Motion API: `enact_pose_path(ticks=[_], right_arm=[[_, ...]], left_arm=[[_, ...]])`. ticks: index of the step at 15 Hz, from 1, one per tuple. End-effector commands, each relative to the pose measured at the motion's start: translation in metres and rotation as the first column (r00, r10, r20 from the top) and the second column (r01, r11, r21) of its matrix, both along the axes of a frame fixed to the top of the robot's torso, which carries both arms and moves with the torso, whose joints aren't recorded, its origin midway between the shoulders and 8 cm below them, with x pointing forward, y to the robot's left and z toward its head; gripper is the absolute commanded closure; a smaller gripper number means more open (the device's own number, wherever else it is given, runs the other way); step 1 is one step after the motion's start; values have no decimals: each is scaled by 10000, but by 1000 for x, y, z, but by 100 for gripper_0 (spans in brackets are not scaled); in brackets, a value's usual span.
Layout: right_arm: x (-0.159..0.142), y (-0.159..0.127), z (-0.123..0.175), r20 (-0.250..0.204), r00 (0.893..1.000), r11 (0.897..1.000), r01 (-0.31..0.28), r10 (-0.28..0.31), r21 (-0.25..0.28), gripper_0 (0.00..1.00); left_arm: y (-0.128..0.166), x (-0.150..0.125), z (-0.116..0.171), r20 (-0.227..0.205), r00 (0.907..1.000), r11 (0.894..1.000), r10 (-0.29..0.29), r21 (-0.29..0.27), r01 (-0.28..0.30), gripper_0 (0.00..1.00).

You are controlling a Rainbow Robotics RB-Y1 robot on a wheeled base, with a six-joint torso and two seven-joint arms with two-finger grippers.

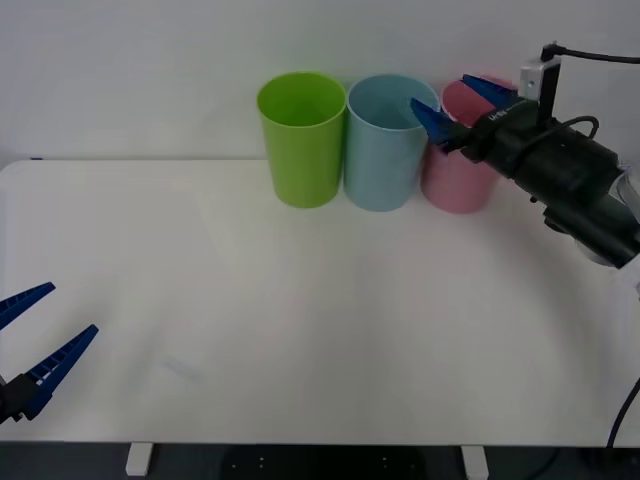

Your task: Grasp the object on the table and drop it into the matching bin: aluminum can to the light blue bin, PET bottle to the pink bin.

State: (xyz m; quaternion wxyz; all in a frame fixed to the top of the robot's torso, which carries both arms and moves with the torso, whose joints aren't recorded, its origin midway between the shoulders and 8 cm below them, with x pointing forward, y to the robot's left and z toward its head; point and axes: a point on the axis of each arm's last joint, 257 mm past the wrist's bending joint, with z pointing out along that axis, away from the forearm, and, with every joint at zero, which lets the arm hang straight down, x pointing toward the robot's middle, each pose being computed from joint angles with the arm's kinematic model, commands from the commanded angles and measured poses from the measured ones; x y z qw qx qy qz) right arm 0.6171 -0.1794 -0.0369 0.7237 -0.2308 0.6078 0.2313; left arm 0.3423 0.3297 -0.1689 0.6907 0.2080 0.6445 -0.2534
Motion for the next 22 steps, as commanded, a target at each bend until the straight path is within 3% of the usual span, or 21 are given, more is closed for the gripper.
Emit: enact_pose_path(ticks=[1, 5, 8, 10, 15, 22], right_arm=[[-27, -16, -19, -188, 9995, 9993, -251, 246, -263, 0], [-66, -46, -54, -411, 9990, 9957, -221, 185, -903, 0], [-93, -71, -83, -289, 9993, 9851, -300, 255, -1695, 0], [-111, -85, -98, -354, 9989, 9801, -373, 310, -1948, 0], [-166, -116, -131, -939, 9956, 9782, -245, 52, -2061, 0], [-229, -125, -145, -1479, 9889, 9792, -188, -115, -2021, 0]], left_arm=[[0, 0, 0, 0, 10000, 10000, 0, 0, 0, 0], [0, 0, 0, 0, 10000, 10000, 0, 0, 0, 0], [0, 0, 0, 0, 10000, 10000, 0, 0, 0, 0], [0, 0, 0, 0, 10000, 10000, 0, 0, 0, 0], [0, 0, 0, 0, 10000, 10000, 0, 0, 0, 0], [0, 0, 0, 0, 10000, 10000, 0, 0, 0, 0]])
